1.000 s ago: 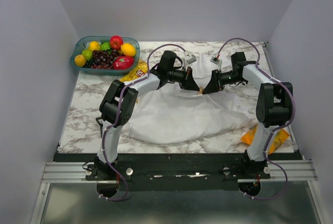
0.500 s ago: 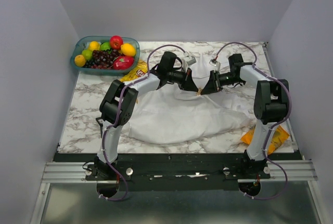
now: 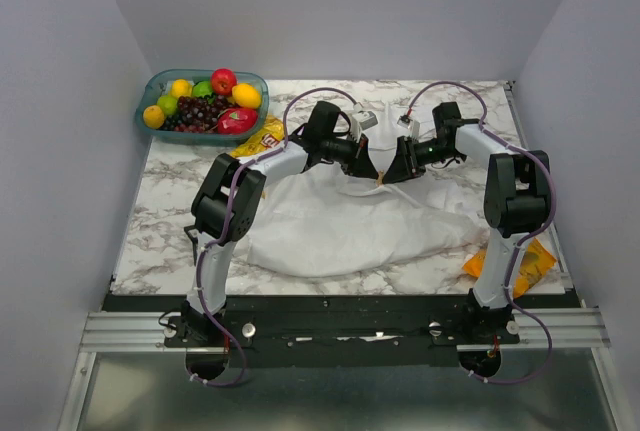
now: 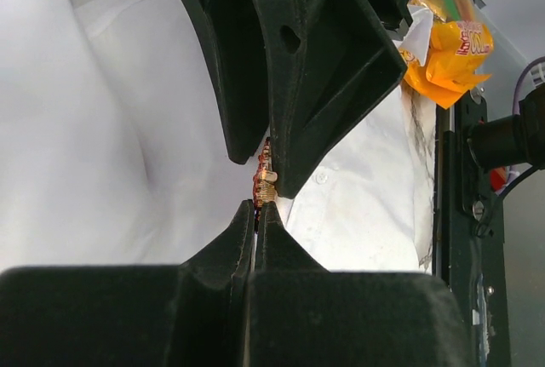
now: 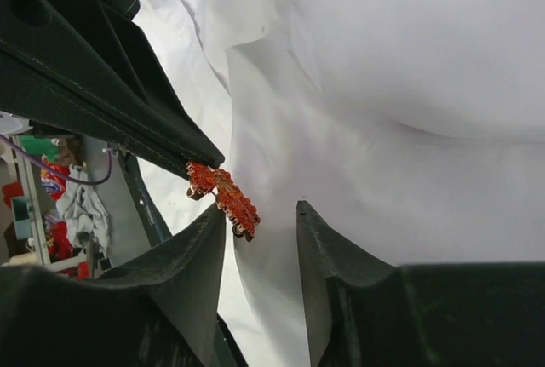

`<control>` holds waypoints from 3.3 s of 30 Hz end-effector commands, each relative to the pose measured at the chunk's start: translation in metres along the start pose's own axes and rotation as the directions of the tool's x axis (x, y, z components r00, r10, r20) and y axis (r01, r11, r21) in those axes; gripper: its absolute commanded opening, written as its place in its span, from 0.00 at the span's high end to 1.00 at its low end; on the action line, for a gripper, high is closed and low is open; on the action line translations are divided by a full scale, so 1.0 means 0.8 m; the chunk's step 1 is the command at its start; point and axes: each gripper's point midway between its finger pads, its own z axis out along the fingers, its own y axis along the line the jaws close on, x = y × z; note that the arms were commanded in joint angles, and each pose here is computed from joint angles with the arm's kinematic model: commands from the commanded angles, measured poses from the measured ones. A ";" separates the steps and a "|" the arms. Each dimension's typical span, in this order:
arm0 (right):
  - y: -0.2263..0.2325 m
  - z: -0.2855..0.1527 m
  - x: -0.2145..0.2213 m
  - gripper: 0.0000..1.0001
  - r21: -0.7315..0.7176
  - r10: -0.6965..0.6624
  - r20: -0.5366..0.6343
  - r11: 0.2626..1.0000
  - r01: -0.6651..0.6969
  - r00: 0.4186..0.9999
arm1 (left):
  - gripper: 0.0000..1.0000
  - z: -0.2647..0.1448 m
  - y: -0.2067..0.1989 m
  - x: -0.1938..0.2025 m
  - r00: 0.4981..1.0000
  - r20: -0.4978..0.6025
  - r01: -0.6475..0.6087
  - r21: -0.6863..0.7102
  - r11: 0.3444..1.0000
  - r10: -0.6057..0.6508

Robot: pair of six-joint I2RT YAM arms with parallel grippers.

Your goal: Remove the brooch from the garment

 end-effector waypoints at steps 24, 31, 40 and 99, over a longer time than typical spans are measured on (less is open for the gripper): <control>-0.011 0.005 -0.010 0.42 0.043 -0.082 0.008 0.996 0.082 0.997 | 1.00 0.011 -0.038 -0.020 0.996 0.002 -0.086 0.038 0.996 0.086; 0.041 -0.016 -0.002 0.35 -0.053 -0.240 0.036 0.969 0.242 0.970 | 1.00 0.009 -0.028 -0.008 0.997 -0.027 -0.075 -0.002 0.997 0.075; 0.046 -0.026 0.000 0.35 -0.001 -0.304 0.050 0.952 0.305 0.951 | 1.00 0.011 -0.027 -0.009 0.997 -0.026 -0.078 -0.003 0.997 0.078; 0.049 -0.228 -0.032 0.43 0.590 -0.531 -0.150 0.629 0.507 0.834 | 1.00 -0.189 -0.051 -0.132 0.920 0.309 -0.215 -0.110 0.970 0.239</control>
